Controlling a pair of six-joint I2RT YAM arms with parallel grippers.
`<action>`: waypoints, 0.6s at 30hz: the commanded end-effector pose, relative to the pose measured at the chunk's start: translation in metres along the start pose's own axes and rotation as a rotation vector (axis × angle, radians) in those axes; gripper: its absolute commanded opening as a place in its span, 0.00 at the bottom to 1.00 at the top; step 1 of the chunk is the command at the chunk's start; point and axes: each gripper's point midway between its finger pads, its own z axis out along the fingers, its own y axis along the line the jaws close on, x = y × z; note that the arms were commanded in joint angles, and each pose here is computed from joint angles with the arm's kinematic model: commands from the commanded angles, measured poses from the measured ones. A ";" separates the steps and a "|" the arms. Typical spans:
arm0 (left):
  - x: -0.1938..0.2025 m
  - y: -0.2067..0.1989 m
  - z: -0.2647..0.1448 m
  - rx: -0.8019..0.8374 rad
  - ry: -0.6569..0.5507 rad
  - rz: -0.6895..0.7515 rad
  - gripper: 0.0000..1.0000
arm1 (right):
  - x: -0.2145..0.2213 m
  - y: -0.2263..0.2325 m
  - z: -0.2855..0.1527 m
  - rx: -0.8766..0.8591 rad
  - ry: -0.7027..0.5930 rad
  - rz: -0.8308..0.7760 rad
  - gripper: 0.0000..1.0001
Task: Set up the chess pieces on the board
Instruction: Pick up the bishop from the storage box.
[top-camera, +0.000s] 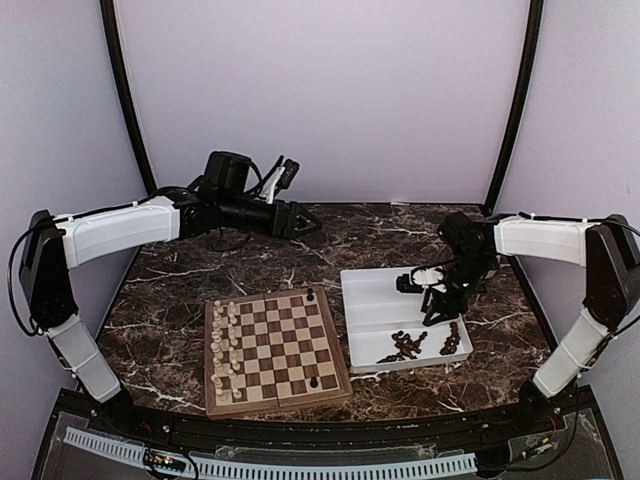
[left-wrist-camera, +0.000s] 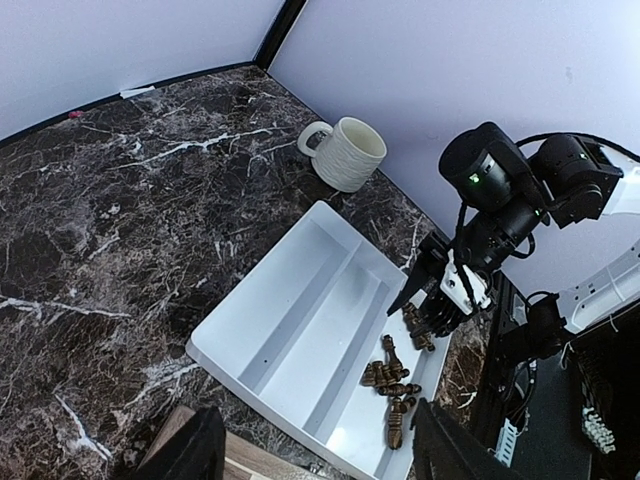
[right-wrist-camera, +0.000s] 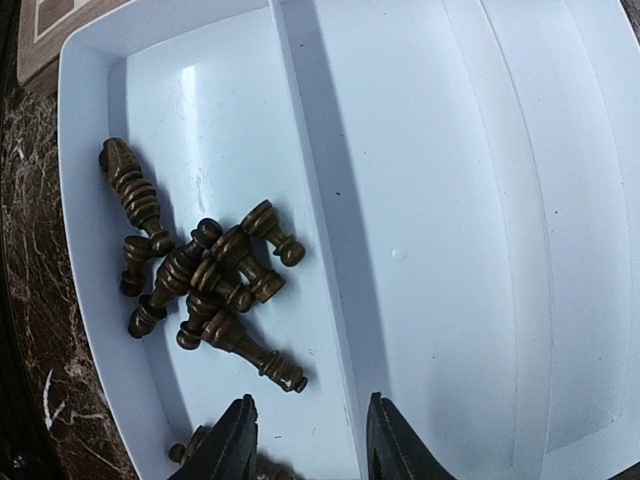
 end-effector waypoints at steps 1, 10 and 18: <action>-0.017 -0.015 -0.008 0.036 -0.035 0.018 0.66 | 0.005 0.008 0.010 -0.036 0.032 -0.105 0.41; -0.013 -0.013 -0.009 0.027 -0.040 -0.001 0.66 | 0.009 0.026 0.028 -0.071 0.121 -0.194 0.42; -0.013 -0.012 -0.010 0.019 -0.042 0.004 0.67 | 0.009 0.032 0.037 -0.063 0.182 -0.246 0.42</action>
